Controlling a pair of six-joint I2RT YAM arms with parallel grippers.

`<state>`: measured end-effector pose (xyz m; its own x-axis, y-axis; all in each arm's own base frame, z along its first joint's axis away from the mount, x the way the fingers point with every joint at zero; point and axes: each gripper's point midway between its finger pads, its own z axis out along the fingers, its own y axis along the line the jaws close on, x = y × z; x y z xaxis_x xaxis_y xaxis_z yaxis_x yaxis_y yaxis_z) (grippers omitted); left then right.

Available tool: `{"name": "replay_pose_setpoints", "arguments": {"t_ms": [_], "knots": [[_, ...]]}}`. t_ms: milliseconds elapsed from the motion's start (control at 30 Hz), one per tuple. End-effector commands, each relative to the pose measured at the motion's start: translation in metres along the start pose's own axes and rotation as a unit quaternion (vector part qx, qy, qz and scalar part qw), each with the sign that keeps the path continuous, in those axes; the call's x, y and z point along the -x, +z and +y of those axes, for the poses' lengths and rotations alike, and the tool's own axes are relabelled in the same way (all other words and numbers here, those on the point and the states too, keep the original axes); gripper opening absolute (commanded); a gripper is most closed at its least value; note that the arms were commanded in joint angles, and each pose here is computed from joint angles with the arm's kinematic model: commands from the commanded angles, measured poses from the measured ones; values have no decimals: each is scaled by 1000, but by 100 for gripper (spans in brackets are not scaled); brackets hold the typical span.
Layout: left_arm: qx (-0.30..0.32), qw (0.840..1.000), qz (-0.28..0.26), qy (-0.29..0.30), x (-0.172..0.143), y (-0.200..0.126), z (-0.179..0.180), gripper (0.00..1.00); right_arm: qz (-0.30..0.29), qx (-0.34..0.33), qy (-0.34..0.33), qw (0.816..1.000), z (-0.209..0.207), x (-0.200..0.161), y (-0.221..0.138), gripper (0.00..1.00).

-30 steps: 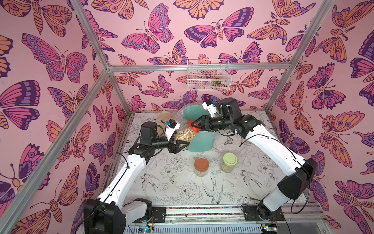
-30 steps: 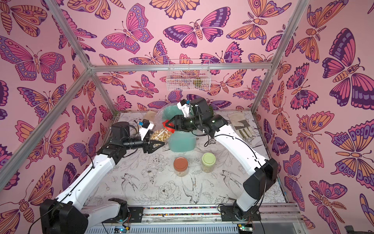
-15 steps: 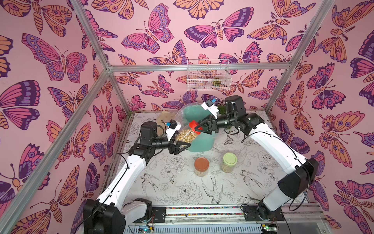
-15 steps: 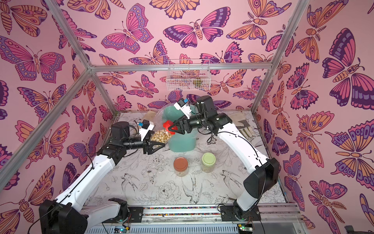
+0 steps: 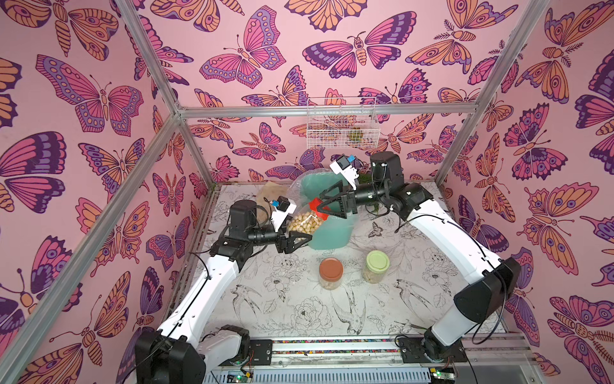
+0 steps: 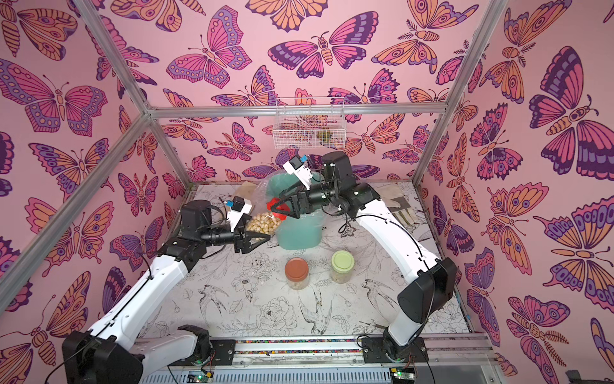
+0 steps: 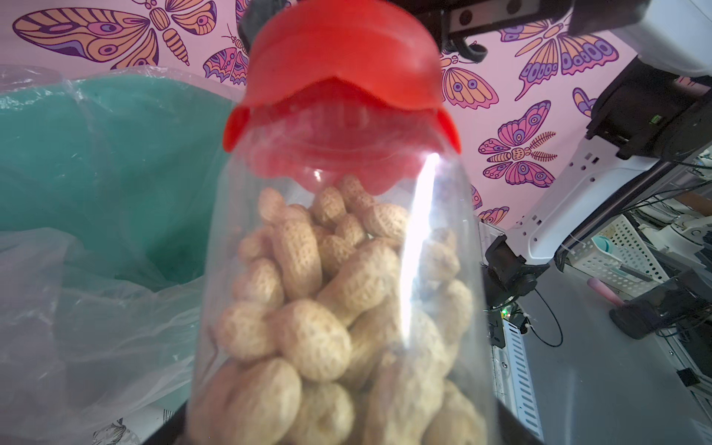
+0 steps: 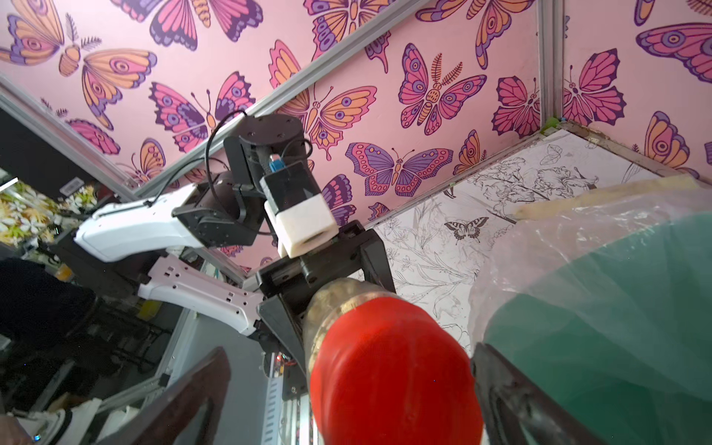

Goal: Empty moldy peanuts from jars
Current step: Unscrew the lid from the jar.

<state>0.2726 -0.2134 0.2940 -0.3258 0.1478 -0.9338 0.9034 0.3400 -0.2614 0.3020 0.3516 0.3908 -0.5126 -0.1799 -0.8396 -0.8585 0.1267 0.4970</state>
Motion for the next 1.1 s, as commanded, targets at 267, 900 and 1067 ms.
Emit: {"name": "replay_pose_setpoints", "arguments": {"t_ms": [267,900,1067], "knots": [[10,1000,-3,8,1,-2,3,0,-34,-166,225,960,-30,-9,-21,99],[14,1000,1,5,-2,0,7,0,-5,-146,299,943,-23,-22,6,92],[14,1000,2,2,-4,0,7,0,-6,-140,294,945,-22,-20,8,80]]}}
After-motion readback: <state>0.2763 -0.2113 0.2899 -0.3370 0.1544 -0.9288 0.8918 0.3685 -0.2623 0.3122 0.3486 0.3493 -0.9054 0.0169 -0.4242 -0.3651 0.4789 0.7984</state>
